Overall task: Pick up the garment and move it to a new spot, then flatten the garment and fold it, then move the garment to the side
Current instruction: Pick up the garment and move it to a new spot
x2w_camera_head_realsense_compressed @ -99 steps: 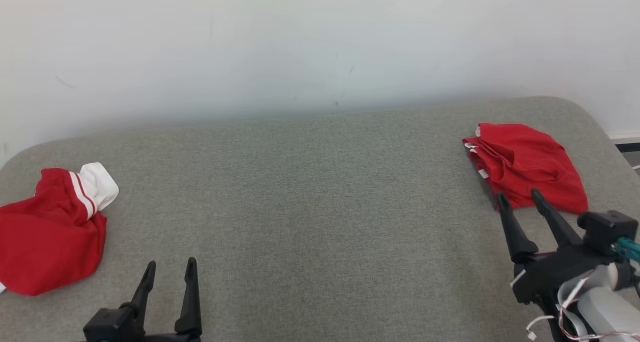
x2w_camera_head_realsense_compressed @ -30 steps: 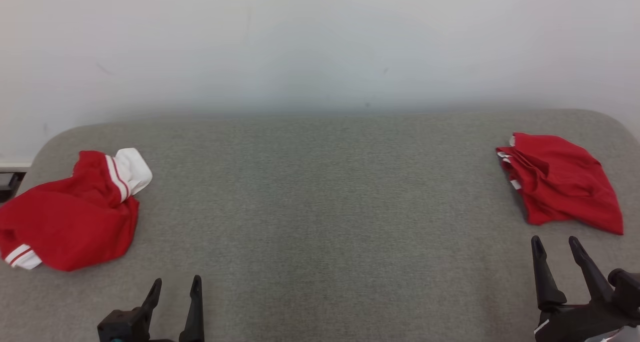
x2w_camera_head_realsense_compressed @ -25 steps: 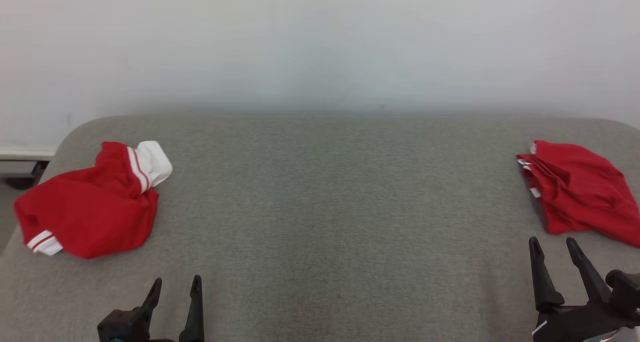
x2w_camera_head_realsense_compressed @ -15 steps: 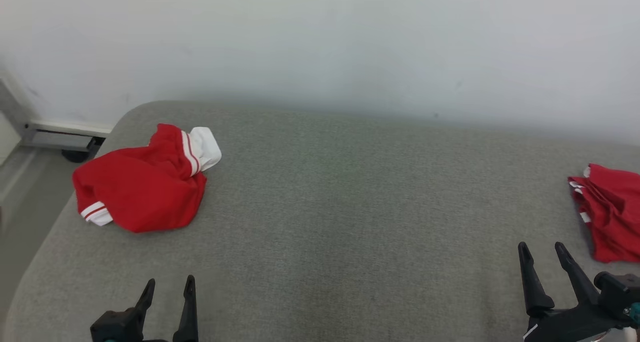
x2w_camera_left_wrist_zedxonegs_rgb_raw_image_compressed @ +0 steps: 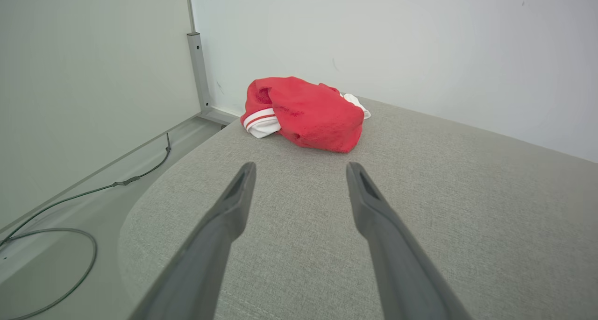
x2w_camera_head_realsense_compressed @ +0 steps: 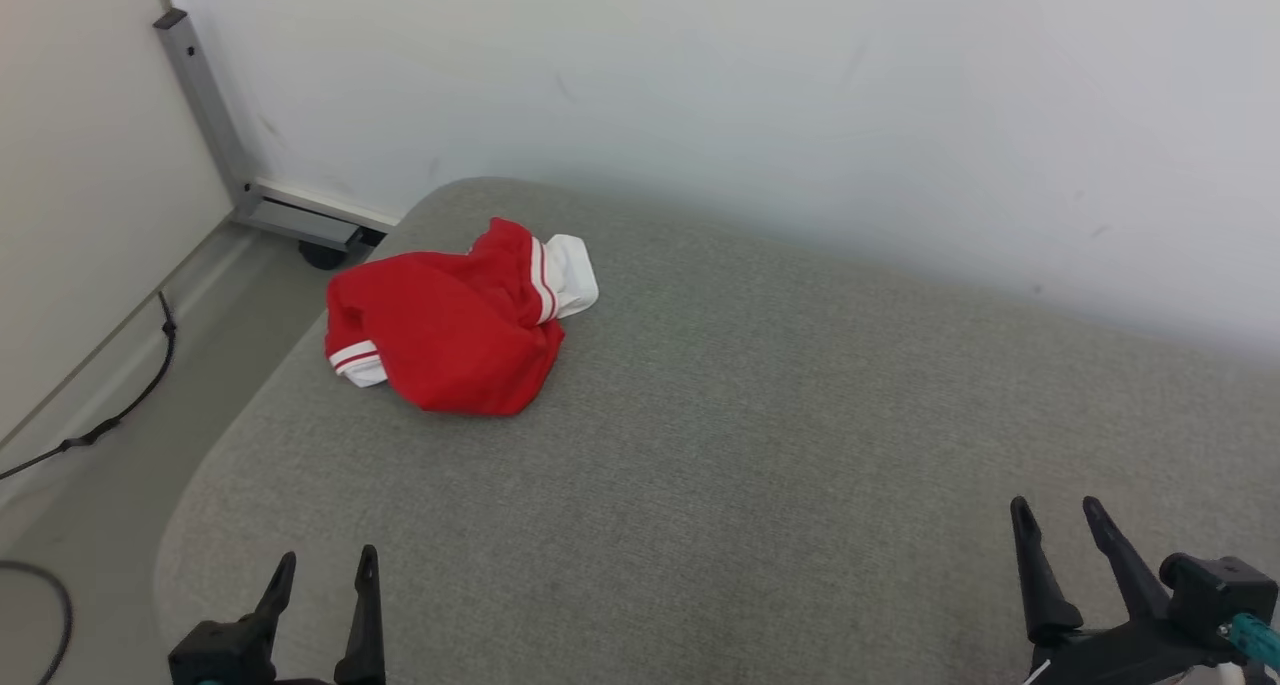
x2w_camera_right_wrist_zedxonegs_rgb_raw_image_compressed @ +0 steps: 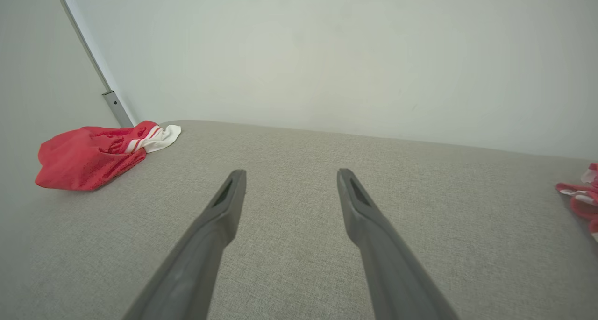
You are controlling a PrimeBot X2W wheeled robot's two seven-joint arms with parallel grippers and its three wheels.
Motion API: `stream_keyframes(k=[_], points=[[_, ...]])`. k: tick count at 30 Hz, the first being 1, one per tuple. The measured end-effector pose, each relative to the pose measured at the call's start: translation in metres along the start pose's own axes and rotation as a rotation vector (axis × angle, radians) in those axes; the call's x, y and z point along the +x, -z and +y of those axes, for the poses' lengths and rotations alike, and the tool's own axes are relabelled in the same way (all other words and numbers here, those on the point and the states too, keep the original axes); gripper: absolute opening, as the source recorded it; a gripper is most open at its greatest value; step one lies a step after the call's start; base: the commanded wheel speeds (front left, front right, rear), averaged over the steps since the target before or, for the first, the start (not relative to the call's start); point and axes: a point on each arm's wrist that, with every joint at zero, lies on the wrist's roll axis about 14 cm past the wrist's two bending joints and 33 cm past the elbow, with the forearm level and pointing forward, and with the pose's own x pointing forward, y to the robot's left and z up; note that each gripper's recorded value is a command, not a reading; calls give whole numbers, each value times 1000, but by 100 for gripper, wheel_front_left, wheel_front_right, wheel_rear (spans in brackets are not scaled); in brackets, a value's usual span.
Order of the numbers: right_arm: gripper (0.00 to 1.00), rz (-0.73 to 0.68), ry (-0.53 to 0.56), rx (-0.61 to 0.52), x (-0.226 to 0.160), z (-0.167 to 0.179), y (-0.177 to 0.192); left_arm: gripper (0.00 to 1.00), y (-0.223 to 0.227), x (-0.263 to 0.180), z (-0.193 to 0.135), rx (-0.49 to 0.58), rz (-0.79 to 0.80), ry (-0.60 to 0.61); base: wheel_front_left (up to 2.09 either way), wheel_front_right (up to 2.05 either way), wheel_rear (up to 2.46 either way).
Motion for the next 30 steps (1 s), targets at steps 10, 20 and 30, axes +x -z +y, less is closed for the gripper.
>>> stream_keyframes(k=[10,20,30], points=[[100,10,-144,0,24,51,-1,100,-3,-23,35,-20,-20,-116,0,0,0],[100,39,-181,-5,31,61,7,100,-4,-29,50,-3,-22,-169,0,0,0],[100,50,-179,-8,31,59,10,100,-9,-26,46,-9,-35,-166,0,0,0]])
